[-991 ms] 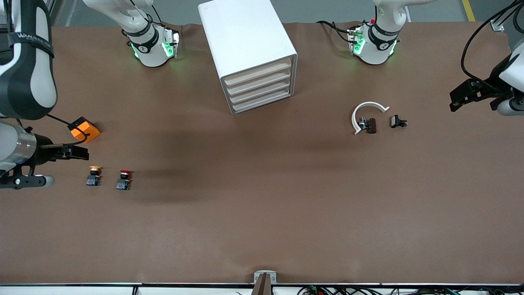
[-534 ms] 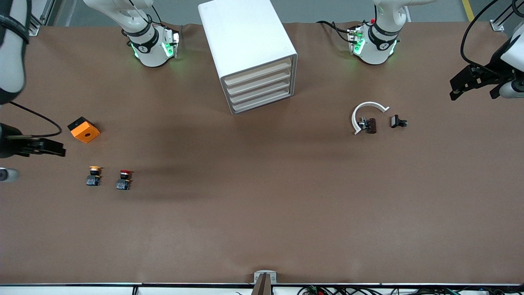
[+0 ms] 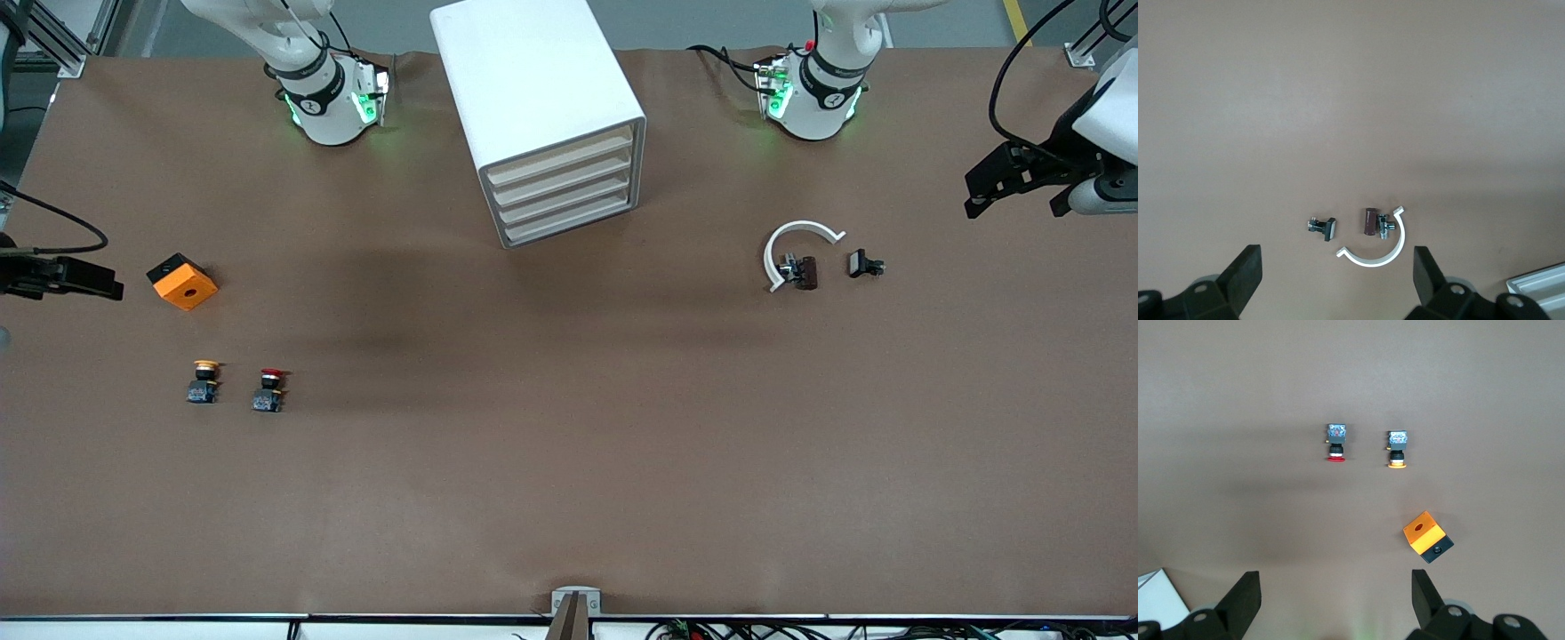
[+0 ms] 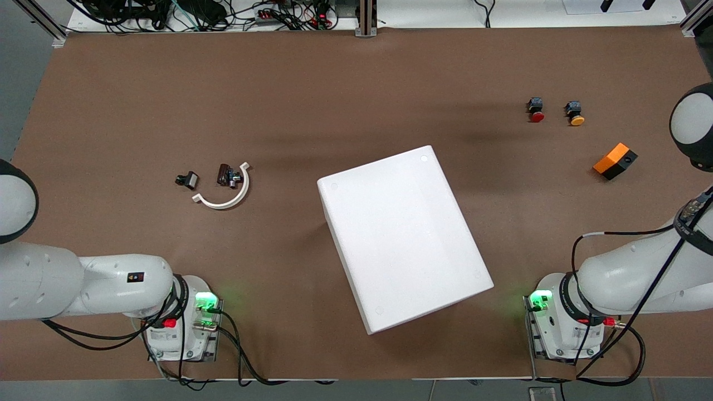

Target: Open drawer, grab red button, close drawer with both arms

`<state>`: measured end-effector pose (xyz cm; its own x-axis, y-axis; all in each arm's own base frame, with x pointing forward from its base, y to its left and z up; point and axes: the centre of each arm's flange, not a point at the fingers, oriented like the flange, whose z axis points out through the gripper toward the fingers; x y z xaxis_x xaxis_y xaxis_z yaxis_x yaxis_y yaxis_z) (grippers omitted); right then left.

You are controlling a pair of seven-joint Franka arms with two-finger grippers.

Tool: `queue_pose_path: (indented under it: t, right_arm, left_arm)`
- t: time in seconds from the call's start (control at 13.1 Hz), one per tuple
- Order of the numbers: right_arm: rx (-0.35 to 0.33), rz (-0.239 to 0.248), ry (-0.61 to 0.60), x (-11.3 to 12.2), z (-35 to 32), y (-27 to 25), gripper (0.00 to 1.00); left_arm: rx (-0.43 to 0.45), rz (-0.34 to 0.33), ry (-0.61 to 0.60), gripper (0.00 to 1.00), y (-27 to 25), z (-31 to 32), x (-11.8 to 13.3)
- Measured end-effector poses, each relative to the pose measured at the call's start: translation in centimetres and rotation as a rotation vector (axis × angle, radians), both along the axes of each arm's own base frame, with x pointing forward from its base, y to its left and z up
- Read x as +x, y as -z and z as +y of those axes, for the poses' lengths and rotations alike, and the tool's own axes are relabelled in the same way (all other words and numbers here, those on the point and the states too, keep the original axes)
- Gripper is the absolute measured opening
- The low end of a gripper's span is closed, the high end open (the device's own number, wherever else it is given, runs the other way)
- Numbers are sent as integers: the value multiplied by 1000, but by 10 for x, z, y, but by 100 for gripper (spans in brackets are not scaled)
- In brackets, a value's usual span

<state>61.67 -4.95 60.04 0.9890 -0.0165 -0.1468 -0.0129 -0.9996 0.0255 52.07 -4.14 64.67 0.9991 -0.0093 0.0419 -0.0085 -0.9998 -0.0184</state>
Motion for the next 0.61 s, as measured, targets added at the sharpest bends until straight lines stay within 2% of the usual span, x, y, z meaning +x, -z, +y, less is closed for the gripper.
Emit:
queue_pose_path:
  t: [0.15,0.3,0.61]
  right_arm:
    - [8,-13,-8,-5,-4,-9,100]
    - [49,-25,19,-15,-18,-19,100]
    - [78,-47,59,-54,-39,-45,100]
  left_arm:
    - [-3,23,-3,100,1,1,-3]
    - [-3,21,-2,100,-6,3,-5]
    - [-4,3,-1,100,-17,3,-7]
